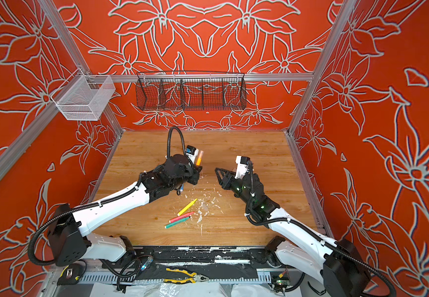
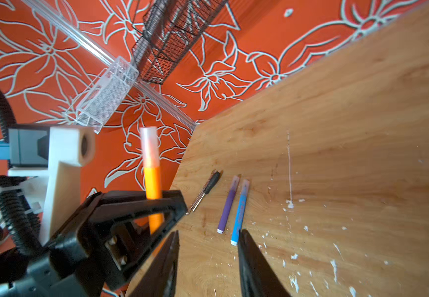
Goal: Insert the pens into the pen caps
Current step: 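Carry the capped orange highlighter away with the left gripper while the right gripper withdraws, then lay the capped orange highlighter beside the blue highlighter with the left gripper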
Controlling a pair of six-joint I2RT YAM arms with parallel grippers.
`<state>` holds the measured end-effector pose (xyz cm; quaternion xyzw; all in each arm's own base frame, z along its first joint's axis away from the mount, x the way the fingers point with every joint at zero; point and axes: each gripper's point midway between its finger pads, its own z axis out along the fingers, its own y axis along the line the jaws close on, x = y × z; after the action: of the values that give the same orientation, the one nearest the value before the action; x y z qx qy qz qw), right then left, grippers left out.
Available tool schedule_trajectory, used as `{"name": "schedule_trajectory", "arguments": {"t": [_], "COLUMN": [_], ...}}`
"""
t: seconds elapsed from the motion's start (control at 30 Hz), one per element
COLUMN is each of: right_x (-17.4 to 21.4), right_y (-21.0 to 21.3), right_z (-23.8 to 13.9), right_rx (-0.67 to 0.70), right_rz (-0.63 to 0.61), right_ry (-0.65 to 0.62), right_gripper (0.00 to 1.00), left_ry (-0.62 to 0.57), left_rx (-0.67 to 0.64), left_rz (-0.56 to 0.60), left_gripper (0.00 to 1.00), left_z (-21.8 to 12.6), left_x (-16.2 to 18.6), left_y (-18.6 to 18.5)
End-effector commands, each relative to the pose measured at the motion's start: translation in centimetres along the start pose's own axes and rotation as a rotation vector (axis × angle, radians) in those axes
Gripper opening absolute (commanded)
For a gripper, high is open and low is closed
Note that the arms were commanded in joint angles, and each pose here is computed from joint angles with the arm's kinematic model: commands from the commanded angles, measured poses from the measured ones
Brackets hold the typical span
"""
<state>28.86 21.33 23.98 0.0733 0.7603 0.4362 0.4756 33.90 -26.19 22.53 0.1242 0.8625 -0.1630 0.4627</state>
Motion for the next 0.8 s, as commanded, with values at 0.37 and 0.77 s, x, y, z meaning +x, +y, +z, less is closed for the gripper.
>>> {"name": "schedule_trajectory", "arguments": {"t": [0.37,0.77], "right_x": [0.8,2.2], "right_y": [-8.1,-9.8], "right_z": [-2.4,-0.5], "right_rx": [0.403,0.486], "right_rz": [-0.131,-0.148], "right_ry": [0.026,0.114], "right_gripper": [0.66,0.64], "left_ry": [0.343,0.592], "left_rx": [-0.304,-0.418], "left_rz": [-0.207,-0.256], "left_gripper": [0.00,0.00], "left_z": [6.1,8.6], "left_x": [10.2,15.1], "left_y": [7.0,8.3]}}
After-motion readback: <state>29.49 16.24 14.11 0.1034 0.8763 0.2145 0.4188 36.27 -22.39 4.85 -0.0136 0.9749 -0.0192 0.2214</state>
